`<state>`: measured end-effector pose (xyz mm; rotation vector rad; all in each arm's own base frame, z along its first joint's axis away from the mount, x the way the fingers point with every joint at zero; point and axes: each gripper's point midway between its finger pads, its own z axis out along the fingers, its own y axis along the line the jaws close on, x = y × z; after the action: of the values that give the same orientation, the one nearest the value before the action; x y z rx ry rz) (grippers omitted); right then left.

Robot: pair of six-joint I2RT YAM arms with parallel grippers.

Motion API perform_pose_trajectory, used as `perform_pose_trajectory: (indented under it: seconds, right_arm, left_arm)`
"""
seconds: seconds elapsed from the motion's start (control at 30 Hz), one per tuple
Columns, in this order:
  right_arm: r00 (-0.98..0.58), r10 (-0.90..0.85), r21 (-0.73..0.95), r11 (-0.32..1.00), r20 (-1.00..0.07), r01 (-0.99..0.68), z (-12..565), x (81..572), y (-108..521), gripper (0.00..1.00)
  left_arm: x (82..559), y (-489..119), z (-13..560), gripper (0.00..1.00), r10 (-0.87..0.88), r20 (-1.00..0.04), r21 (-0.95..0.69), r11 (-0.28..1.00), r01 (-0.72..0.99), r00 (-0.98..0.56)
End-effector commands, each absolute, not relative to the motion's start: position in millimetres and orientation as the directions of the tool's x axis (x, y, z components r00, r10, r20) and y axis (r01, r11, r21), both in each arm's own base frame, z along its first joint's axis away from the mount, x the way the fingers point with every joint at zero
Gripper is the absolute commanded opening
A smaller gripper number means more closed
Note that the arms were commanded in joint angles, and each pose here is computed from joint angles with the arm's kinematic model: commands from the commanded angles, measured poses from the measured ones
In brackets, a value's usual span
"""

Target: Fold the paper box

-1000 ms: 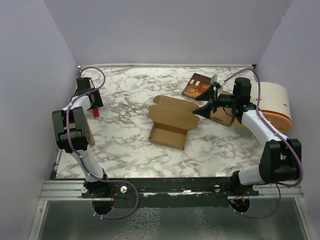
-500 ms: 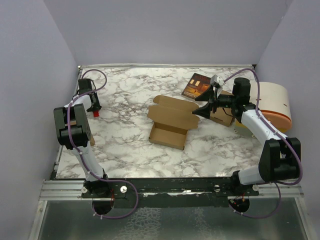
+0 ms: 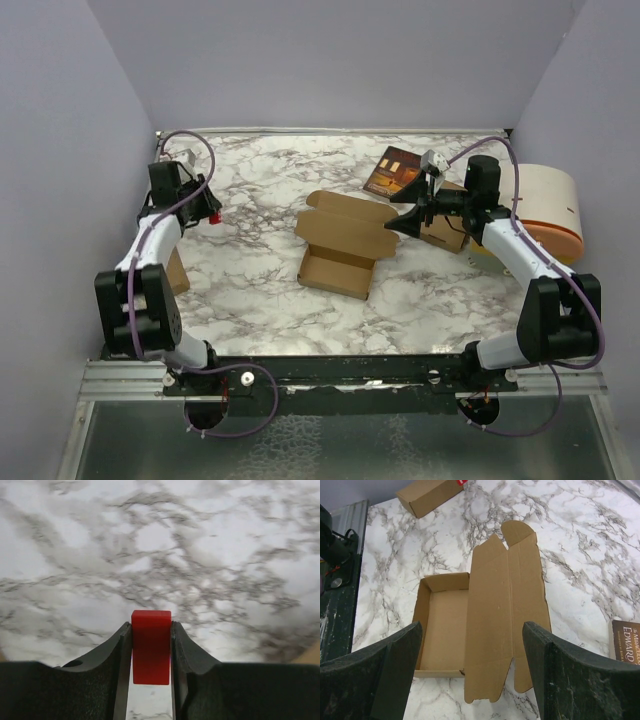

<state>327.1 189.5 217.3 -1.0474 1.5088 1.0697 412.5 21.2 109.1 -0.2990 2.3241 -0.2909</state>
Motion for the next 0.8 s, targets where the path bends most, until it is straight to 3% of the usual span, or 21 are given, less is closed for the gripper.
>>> perform_pose_trajectory:
  seconds: [0.0, 0.2, 0.37, 0.6, 0.77]
  right_arm:
    - [-0.156, -0.096, 0.134, 0.202, -0.983, -0.97, 219.7, 324.2, 192.3, 0.81]
    - [-0.142, -0.099, 0.121, 0.195, -0.985, -0.973, 220.5, 323.2, 192.3, 0.81]
    - [-0.134, -0.098, 0.114, 0.188, -0.986, -0.975, 219.7, 321.8, 192.5, 0.81]
    - [-0.143, -0.101, 0.122, 0.189, -0.985, -0.974, 215.4, 323.0, 192.4, 0.81]
    - [-0.14, -0.102, 0.119, 0.191, -0.985, -0.974, 215.8, 323.2, 192.0, 0.81]
  left_arm:
    - [390.5, -56.3, 168.9, 0.0, -0.355, -0.73, -0.534, 0.829, 0.164, -0.584]
    - [333.4, -150.2, 199.9, 0.0, -0.349, -0.788, -0.592, 0.656, 0.468, -0.506]
    - [293.6, -208.5, 207.1, 0.0, -0.343, -0.844, -0.536, 0.564, 0.628, -0.413]
    - [275.6, -261.4, 193.1, 0.0, -0.277, -0.892, -0.453, 0.565, 0.69, -0.358]
    - [274.2, -298.3, 155.2, 0.0, -0.072, -0.927, -0.33, 0.622, 0.71, -0.367]
